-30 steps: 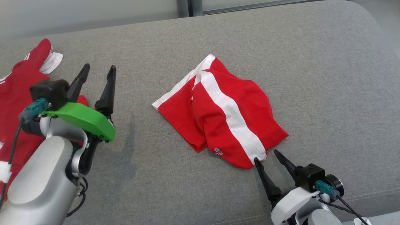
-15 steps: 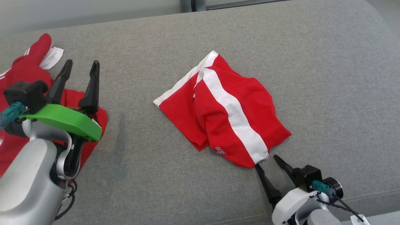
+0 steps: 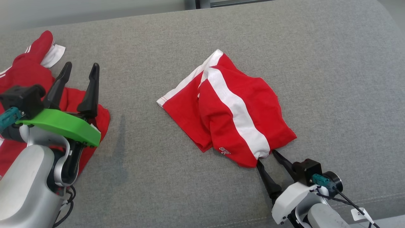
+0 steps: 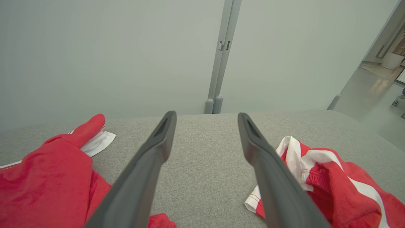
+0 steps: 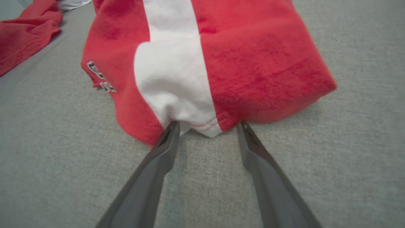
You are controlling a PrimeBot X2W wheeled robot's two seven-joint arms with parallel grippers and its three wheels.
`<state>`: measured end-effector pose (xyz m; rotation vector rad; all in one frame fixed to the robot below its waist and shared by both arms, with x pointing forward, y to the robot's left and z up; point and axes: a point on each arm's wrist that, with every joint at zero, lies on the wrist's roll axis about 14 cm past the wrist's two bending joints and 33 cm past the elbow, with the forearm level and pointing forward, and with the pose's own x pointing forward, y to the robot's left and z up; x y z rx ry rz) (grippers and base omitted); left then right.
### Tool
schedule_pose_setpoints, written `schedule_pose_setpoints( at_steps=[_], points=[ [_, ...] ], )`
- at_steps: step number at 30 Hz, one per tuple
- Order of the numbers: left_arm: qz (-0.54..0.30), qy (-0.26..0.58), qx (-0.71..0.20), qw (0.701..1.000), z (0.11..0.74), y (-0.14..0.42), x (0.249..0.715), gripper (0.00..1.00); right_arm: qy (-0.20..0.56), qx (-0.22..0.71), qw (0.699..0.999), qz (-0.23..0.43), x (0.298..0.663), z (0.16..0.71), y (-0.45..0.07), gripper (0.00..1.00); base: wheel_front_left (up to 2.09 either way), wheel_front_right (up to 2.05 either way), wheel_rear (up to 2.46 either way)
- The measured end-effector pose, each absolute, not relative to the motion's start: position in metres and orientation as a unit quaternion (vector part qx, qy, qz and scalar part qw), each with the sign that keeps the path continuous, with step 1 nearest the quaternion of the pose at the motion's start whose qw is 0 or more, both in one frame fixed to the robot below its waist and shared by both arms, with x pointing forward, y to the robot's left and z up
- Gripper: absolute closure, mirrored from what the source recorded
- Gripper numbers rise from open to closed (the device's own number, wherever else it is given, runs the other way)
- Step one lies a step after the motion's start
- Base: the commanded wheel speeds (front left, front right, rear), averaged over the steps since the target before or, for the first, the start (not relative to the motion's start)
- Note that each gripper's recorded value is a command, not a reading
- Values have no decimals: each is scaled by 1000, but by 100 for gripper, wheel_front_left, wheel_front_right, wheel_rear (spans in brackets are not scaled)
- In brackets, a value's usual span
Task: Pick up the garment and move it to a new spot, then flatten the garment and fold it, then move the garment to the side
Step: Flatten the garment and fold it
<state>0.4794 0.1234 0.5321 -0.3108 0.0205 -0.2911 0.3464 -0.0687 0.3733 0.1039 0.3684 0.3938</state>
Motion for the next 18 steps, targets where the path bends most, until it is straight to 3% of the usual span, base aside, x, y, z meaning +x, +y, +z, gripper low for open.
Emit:
schedule_pose_setpoints(
  at_steps=[3, 5, 6, 7, 12, 13, 15, 18],
  points=[
    [-141, 13, -155, 978, 531, 126, 477, 0, 184, 56, 961, 198, 346, 373, -66, 15, 0, 0, 0],
    [-141, 14, -155, 978, 531, 127, 477, 0, 182, 59, 961, 198, 348, 374, -65, 42, 0, 0, 0],
    [-141, 12, -155, 978, 532, 127, 477, 0, 181, 60, 961, 199, 349, 375, -65, 51, 0, 0, 0],
    [-141, 13, -156, 978, 532, 127, 476, 0, 179, 61, 962, 199, 351, 376, -64, 53, 0, 0, 0],
    [-140, 15, -156, 978, 531, 128, 475, 0, 175, 64, 962, 200, 354, 378, -63, 83, 0, 0, 0],
    [-140, 17, -156, 978, 530, 128, 474, 0, 176, 65, 962, 199, 353, 377, -64, 85, 0, 0, 0],
    [-140, 23, -156, 978, 527, 128, 473, 0, 177, 65, 962, 198, 353, 377, -64, 100, 0, 0, 0],
    [-141, 22, -156, 977, 528, 128, 473, 0, 178, 65, 962, 198, 353, 376, -64, 100, 0, 0, 0]
  ],
)
